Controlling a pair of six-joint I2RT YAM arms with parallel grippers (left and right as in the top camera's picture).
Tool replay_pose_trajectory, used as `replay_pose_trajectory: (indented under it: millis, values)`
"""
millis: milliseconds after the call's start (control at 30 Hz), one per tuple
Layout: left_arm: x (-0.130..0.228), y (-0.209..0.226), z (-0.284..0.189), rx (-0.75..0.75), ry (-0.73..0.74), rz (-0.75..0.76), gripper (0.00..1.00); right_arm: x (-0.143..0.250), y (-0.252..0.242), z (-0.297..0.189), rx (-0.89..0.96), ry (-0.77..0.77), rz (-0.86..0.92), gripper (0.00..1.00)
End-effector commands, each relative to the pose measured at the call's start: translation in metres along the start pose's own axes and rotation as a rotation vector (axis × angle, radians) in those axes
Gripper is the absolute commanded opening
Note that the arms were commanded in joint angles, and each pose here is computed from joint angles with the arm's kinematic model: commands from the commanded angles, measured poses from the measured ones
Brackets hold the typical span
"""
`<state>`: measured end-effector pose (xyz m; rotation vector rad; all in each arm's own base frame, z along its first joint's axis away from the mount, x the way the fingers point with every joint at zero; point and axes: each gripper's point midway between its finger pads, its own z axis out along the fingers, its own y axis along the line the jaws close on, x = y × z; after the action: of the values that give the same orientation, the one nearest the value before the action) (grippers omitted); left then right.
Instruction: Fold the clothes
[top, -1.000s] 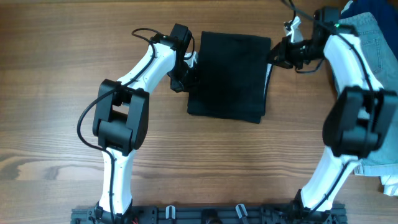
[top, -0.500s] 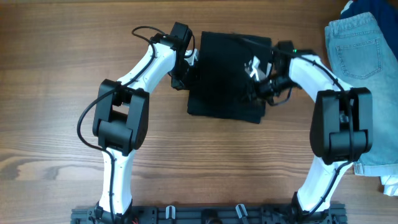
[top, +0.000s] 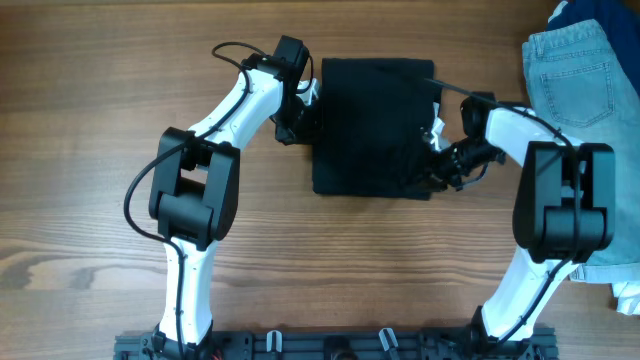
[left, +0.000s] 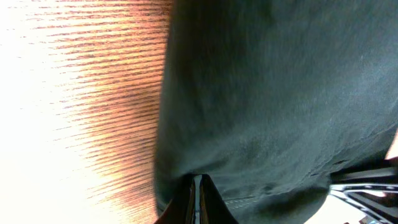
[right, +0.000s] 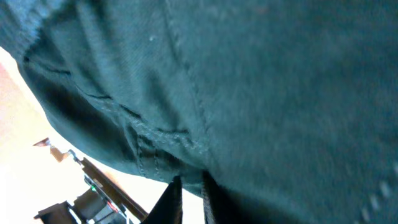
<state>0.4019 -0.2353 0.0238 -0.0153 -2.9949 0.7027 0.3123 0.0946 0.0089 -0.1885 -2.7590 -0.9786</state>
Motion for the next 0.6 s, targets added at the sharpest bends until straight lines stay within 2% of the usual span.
replay_pose_trajectory:
  millis: [0,33,67,100,133,167,233,367,433,567]
  values:
    - [-0.008,-0.012,-0.033,0.019,-0.077,0.027,0.04,-0.023,0.013,-0.055,0.145,-0.160,-0.061,0.22]
    - [-0.010,-0.015,-0.042,0.026,-0.099,0.054,0.06,-0.026,0.017,-0.068,0.175,-0.199,-0.059,0.32]
    - [-0.011,-0.017,-0.047,0.028,-0.113,0.063,0.09,-0.029,0.020,-0.078,0.196,-0.231,-0.059,0.46]
    - [-0.014,-0.019,-0.054,0.032,-0.132,0.072,0.19,-0.031,0.026,-0.089,0.212,-0.271,-0.068,0.69]
    - [-0.016,-0.021,-0.059,0.038,-0.150,0.076,0.34,-0.032,0.032,-0.101,0.220,-0.309,-0.076,0.93]
    - [-0.018,-0.021,-0.061,0.041,-0.160,0.078,0.43,-0.033,0.039,-0.110,0.217,-0.341,-0.094,0.99]
    - [-0.026,-0.020,-0.064,0.049,-0.186,0.081,0.61,-0.032,0.051,-0.124,0.213,-0.393,-0.128,0.99]
    - [-0.036,-0.011,-0.056,0.046,-0.198,0.079,0.76,-0.030,0.060,-0.135,0.211,-0.432,-0.157,1.00]
    - [-0.039,-0.008,-0.049,0.044,-0.197,0.092,0.89,-0.030,0.059,-0.135,0.211,-0.432,-0.160,0.99]
    - [-0.040,-0.003,-0.037,0.036,-0.180,0.108,0.95,-0.032,0.060,-0.135,0.210,-0.439,-0.165,1.00]
